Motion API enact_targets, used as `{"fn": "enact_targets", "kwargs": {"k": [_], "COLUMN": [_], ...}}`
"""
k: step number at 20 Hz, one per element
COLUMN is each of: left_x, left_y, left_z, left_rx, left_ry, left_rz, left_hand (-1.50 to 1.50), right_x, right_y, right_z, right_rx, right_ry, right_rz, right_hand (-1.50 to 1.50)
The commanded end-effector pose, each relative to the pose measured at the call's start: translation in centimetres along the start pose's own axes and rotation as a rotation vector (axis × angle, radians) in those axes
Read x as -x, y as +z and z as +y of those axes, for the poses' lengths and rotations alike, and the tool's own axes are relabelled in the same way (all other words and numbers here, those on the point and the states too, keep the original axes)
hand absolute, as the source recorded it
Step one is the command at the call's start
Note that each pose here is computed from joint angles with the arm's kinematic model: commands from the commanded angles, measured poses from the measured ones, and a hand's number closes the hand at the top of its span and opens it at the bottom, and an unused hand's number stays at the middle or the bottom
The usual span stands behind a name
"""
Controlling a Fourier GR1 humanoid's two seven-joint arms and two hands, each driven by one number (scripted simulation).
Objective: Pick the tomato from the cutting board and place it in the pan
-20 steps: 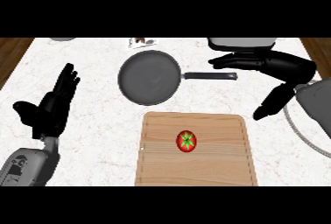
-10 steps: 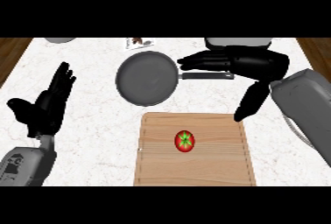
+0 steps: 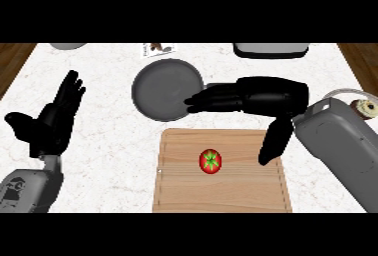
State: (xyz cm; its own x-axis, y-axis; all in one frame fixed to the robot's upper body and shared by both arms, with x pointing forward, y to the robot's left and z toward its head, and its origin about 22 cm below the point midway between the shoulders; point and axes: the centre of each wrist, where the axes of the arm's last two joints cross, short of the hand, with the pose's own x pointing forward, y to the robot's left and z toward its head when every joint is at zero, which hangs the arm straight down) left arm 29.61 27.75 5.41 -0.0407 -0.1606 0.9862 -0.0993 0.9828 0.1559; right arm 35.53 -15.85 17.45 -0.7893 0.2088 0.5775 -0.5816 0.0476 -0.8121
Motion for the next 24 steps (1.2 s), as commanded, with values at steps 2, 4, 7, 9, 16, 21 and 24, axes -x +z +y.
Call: {"fn": "enact_targets", "kwargs": {"k": [2,4,7,9,16,21,24], "left_x": [-0.6,-0.7,-1.1,-0.7,-0.8,1.2,1.0], "left_y": [0.9,-0.7,-1.2,0.4,-0.5,0.0,0.2], "left_z": [-1.0,-1.2,2.0,-0.8,-0.3,-0.7,-0.2], "left_rx": [-0.006,-0.006,0.002,0.017,0.005,0.003,0.011], "left_ry": [0.009,-0.012,0.011,0.007,-0.007,-0.008,-0.001], "left_rz": [0.01,-0.004,0.006,0.002,-0.005,-0.007,0.003], "left_hand": [0.0,0.0,0.0,0.0,0.0,0.0,0.0], "right_x": [-1.9,-1.1,-0.2,0.0,2.5,2.9,2.9], "right_y": [0.0,-0.5,-0.8,-1.3,-2.2,-4.0,-3.8], "right_z": [1.4,2.2,3.6,3.2,2.7,4.7,7.8], "right_rx": [-0.08,-0.062,-0.045,-0.039,-0.119,-0.231,-0.237], "right_ry": [0.012,-0.011,-0.004,0.036,0.037,0.052,0.072], "right_rz": [0.058,0.077,0.113,0.151,0.182,0.178,0.159], "right_hand": [-1.5,-1.5,-1.5,-1.5,-1.5,-1.5,-1.5]}}
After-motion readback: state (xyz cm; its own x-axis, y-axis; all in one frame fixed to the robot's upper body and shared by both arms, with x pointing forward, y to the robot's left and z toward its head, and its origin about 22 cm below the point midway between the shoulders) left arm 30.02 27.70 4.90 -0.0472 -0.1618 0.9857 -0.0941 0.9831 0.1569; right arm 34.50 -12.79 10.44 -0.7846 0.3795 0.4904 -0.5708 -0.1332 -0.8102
